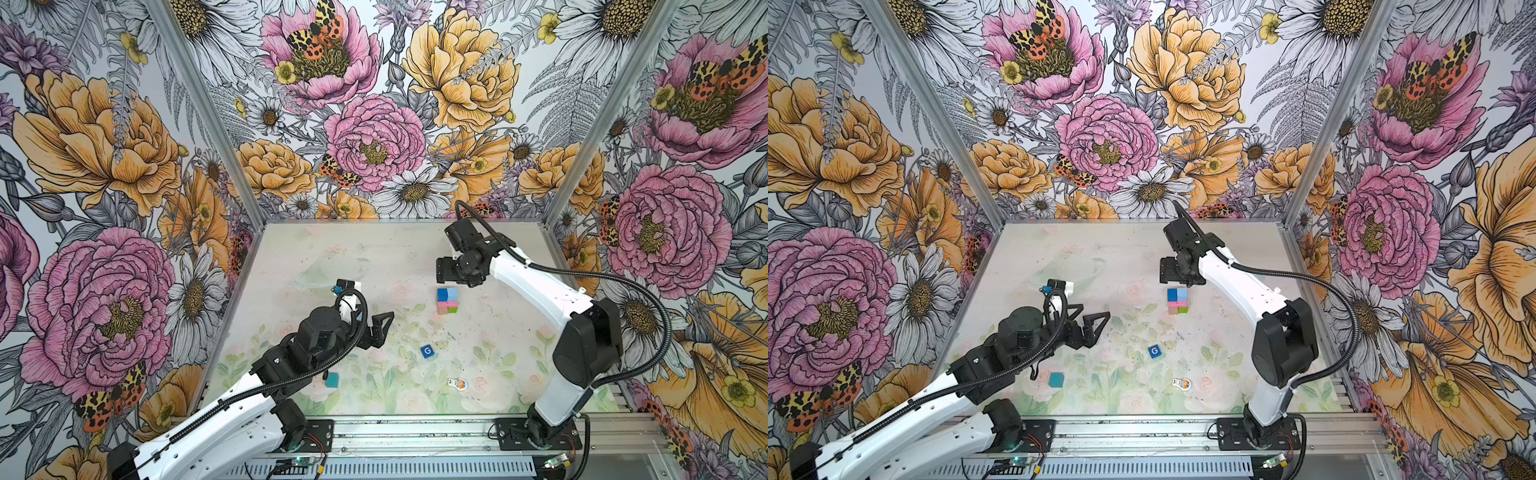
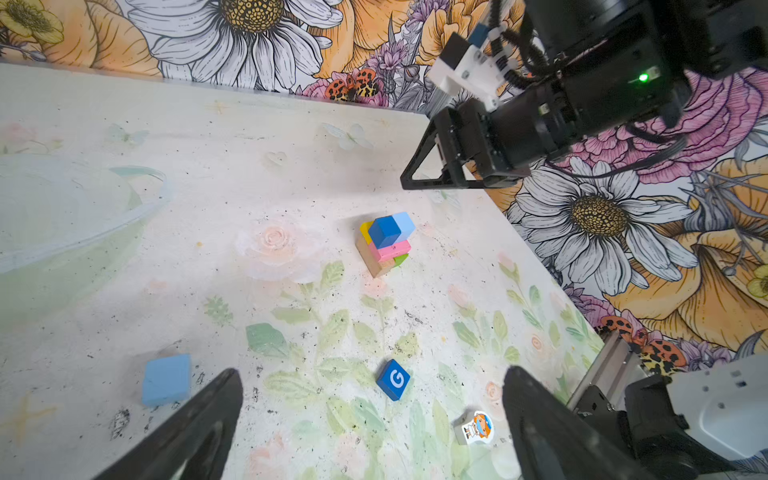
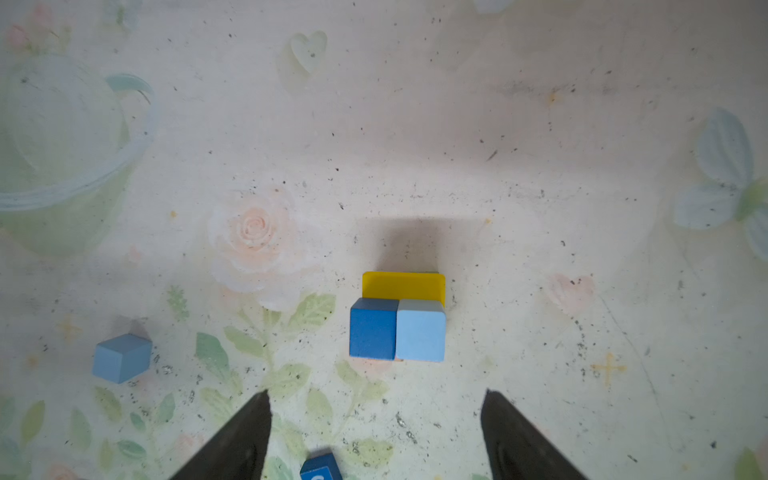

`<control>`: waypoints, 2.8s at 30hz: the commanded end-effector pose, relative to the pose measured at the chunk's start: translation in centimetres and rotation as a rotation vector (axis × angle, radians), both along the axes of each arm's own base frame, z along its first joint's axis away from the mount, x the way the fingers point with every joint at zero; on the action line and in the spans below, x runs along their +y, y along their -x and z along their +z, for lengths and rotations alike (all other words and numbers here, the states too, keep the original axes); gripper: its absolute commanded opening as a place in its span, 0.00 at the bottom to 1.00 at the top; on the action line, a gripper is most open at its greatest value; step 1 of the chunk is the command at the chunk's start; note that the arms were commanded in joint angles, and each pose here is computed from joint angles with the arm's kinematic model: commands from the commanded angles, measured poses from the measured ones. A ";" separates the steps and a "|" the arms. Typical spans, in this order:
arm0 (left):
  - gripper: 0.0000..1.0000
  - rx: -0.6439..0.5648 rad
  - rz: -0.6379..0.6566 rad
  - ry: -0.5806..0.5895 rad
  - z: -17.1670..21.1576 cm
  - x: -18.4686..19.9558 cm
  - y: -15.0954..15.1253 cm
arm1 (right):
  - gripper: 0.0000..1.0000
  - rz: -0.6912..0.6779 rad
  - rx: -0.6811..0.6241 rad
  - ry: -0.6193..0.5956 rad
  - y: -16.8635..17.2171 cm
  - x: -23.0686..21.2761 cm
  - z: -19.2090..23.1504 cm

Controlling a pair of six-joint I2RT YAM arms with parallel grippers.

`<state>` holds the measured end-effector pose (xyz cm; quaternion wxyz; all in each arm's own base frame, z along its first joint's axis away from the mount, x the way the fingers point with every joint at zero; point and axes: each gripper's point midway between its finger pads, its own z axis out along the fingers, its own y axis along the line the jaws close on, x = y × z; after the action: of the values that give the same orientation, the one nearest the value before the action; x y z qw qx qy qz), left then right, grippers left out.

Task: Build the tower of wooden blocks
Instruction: 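Move the left gripper over the teal cube while the right gripper withdraws, then lower the left gripper around the teal cube and close it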

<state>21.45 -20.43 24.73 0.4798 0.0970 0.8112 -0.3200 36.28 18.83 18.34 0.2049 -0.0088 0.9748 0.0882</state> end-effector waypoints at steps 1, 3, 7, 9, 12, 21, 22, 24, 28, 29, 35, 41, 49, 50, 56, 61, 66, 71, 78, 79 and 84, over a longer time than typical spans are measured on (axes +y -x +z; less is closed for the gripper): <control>0.99 0.026 0.046 0.032 0.3 1.5 0.7 | 0.81 0.017 -0.028 -0.005 2.1 0.2 1.7; 0.99 0.059 0.070 0.038 -0.7 2.4 1.4 | 0.81 0.031 -0.034 -0.006 3.3 0.5 1.9; 0.99 0.133 0.109 0.029 -2.6 3.9 2.8 | 0.81 0.054 -0.048 -0.011 5.5 1.0 2.3; 0.98 0.152 0.163 0.016 -3.5 5.3 3.2 | 0.81 0.064 -0.051 -0.019 6.5 1.4 2.4; 0.97 0.192 0.213 -0.004 -4.9 6.7 3.7 | 0.81 0.096 -0.052 -0.031 7.6 2.6 2.5; 0.92 0.326 0.277 -0.108 -9.4 7.3 4.0 | 0.84 0.149 -0.064 -0.078 7.9 5.1 2.6; 0.92 0.334 0.283 -0.118 -9.7 7.3 3.9 | 0.84 0.155 -0.062 -0.081 7.9 5.3 2.6; 0.92 0.342 0.299 -0.136 -10.1 7.4 3.8 | 0.85 0.166 -0.064 -0.083 7.8 5.6 2.6; 0.92 0.351 0.326 -0.149 -10.6 7.7 3.5 | 0.86 0.179 -0.070 -0.085 7.3 6.1 2.6; 0.92 0.356 0.335 -0.150 -10.8 7.8 3.5 | 0.86 0.188 -0.067 -0.085 7.2 6.3 2.5; 0.89 0.406 0.370 -0.149 -12.1 8.2 3.8 | 0.86 0.227 -0.062 -0.083 5.9 7.9 1.8; 0.84 0.442 0.434 -0.174 -12.8 9.5 4.3 | 0.86 0.284 -0.059 -0.106 4.8 9.9 1.7; 0.82 0.493 0.492 -0.219 -14.4 10.8 4.9 | 0.86 0.324 -0.046 -0.091 4.5 10.3 0.4; 0.82 0.501 0.496 -0.227 -14.6 10.8 5.0 | 0.86 0.325 -0.040 -0.088 4.5 10.3 0.1; 0.78 0.549 0.526 -0.240 -15.9 11.2 5.6 | 0.86 0.342 -0.026 -0.117 4.7 10.5 -0.5; 0.73 0.588 0.540 -0.250 -17.2 11.4 6.5 | 0.86 0.351 -0.028 -0.125 4.9 10.2 -0.5; 0.73 0.617 0.547 -0.275 -18.5 11.4 7.4 | 0.87 0.350 -0.030 -0.134 5.5 9.3 -0.4; 0.73 0.628 0.554 -0.314 -19.3 11.4 7.8 | 0.88 0.349 -0.049 -0.146 6.6 8.0 0.5; 0.71 0.636 0.565 -0.335 -19.7 11.5 7.9 | 0.88 0.330 -0.072 -0.165 8.0 6.0 1.5; 0.71 0.635 0.566 -0.335 -19.7 11.5 7.9 | 0.89 0.325 -0.073 -0.168 8.2 5.7 1.5; 0.65 0.638 0.567 -0.351 -19.8 11.5 7.9 | 0.89 0.308 -0.074 -0.175 9.0 4.4 1.5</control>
<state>13.34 -9.31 4.91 0.2422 -0.1426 0.9580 -0.0568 27.55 23.62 19.29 0.2151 -0.1428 0.9465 0.1938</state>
